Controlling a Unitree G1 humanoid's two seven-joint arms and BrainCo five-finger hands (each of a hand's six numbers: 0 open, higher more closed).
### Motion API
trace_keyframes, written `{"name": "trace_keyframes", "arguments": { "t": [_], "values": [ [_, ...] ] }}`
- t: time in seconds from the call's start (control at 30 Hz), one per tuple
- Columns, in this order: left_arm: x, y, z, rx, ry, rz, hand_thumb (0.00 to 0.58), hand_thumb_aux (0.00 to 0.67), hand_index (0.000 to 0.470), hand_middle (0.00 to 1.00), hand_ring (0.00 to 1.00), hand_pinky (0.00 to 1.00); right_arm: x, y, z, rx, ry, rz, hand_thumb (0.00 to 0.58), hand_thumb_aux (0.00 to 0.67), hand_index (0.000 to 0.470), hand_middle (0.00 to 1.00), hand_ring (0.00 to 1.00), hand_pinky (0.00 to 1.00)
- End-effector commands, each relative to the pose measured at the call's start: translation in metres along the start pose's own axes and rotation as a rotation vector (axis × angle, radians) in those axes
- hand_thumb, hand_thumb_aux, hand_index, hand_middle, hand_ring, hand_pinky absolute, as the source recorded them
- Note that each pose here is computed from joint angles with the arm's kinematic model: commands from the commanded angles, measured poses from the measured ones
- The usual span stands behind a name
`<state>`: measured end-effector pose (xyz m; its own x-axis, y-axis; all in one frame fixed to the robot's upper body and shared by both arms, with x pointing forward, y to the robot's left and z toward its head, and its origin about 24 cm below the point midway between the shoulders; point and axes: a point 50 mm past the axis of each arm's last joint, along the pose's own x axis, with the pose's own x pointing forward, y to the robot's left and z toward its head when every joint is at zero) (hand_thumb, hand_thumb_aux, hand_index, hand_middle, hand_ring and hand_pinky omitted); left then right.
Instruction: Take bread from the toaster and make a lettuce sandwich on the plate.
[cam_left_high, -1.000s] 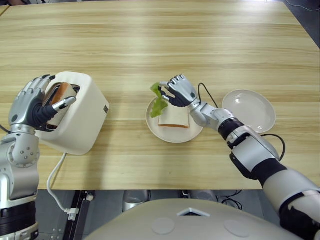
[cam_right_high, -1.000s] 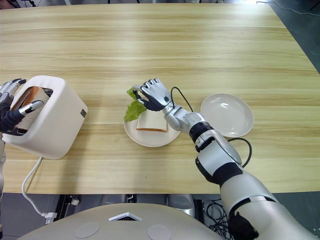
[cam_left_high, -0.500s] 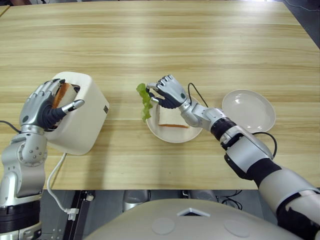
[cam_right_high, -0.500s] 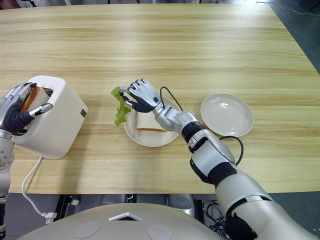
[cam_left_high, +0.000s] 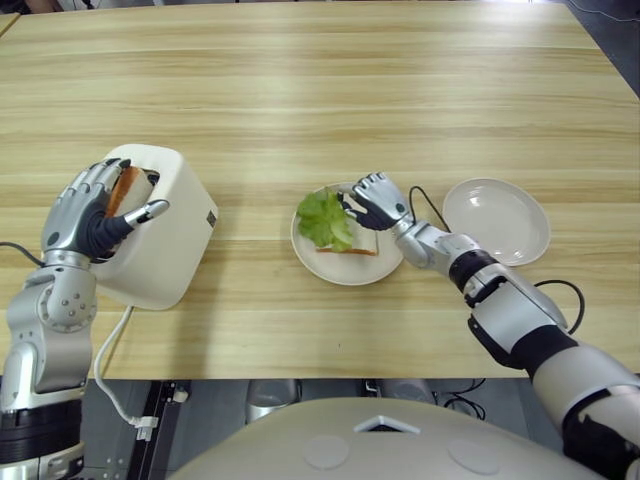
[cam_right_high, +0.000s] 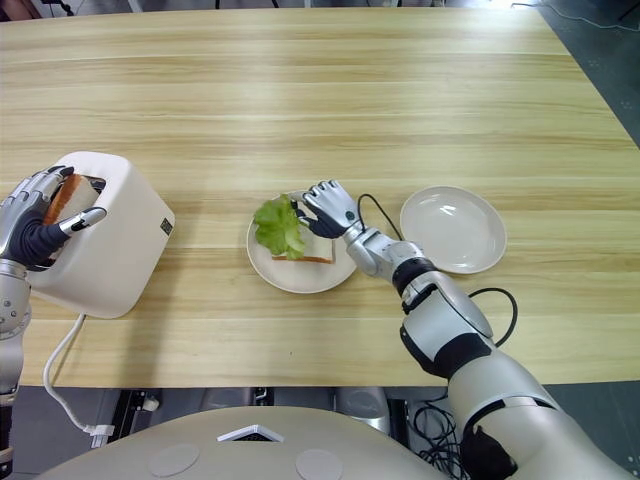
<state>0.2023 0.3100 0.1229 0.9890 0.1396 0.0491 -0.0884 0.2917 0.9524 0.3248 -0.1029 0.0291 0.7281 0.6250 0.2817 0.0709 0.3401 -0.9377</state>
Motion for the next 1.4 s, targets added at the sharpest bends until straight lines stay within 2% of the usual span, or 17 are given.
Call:
{"name": "trace_keyframes", "arguments": {
  "t": [0.03,0.3,0.57,0.6,0.63,0.67,0.7,0.97,1.4],
  "values": [
    [-0.001,-0.015,-0.004,-0.02,0.016,-0.065,0.0,0.0,0.0,0.0,0.0,0.0,-0.002,-0.004,-0.002,0.006,0.005,-0.025,0.58,0.67,0.46,1.0,1.0,1.0],
    [0.001,-0.018,-0.003,-0.031,0.006,-0.075,0.0,0.0,0.0,0.0,0.0,0.0,-0.003,-0.009,-0.006,0.004,0.02,-0.056,0.58,0.67,0.46,1.0,1.0,1.0],
    [0.003,-0.017,-0.004,-0.03,0.006,-0.069,0.0,0.0,0.0,0.0,0.0,0.0,-0.017,-0.003,-0.013,0.026,0.068,0.002,0.58,0.67,0.46,1.0,1.0,1.0],
    [0.002,-0.017,-0.005,-0.03,0.007,-0.068,0.0,0.0,0.0,0.0,0.0,0.0,-0.019,-0.002,-0.014,0.024,0.074,0.011,0.559,0.541,0.372,1.0,1.0,1.0],
    [0.002,-0.017,-0.005,-0.029,0.009,-0.067,0.0,0.0,0.0,0.0,0.0,0.0,-0.021,-0.003,-0.016,0.022,0.08,0.014,0.452,0.355,0.244,1.0,1.0,1.0],
    [0.002,-0.017,-0.006,-0.029,0.011,-0.066,0.0,0.0,0.0,0.0,0.0,0.0,-0.022,-0.004,-0.018,0.019,0.088,0.012,0.187,0.118,0.081,1.0,1.0,1.0],
    [0.002,-0.016,-0.007,-0.028,0.012,-0.065,0.0,0.0,0.0,0.0,0.0,0.0,-0.023,-0.005,-0.02,0.016,0.095,0.008,0.0,0.0,0.0,1.0,1.0,1.0],
    [0.0,-0.017,-0.009,-0.03,0.021,-0.063,0.0,0.0,0.0,0.0,0.0,0.0,-0.024,-0.017,-0.028,-0.011,0.113,-0.038,0.0,0.0,0.0,1.0,1.0,1.0],
    [-0.002,-0.011,-0.016,0.051,0.059,-0.045,0.0,0.0,0.0,0.0,0.0,0.0,-0.006,-0.042,-0.023,0.023,0.068,-0.198,0.0,0.0,0.0,1.0,1.0,1.0]
  ]
}}
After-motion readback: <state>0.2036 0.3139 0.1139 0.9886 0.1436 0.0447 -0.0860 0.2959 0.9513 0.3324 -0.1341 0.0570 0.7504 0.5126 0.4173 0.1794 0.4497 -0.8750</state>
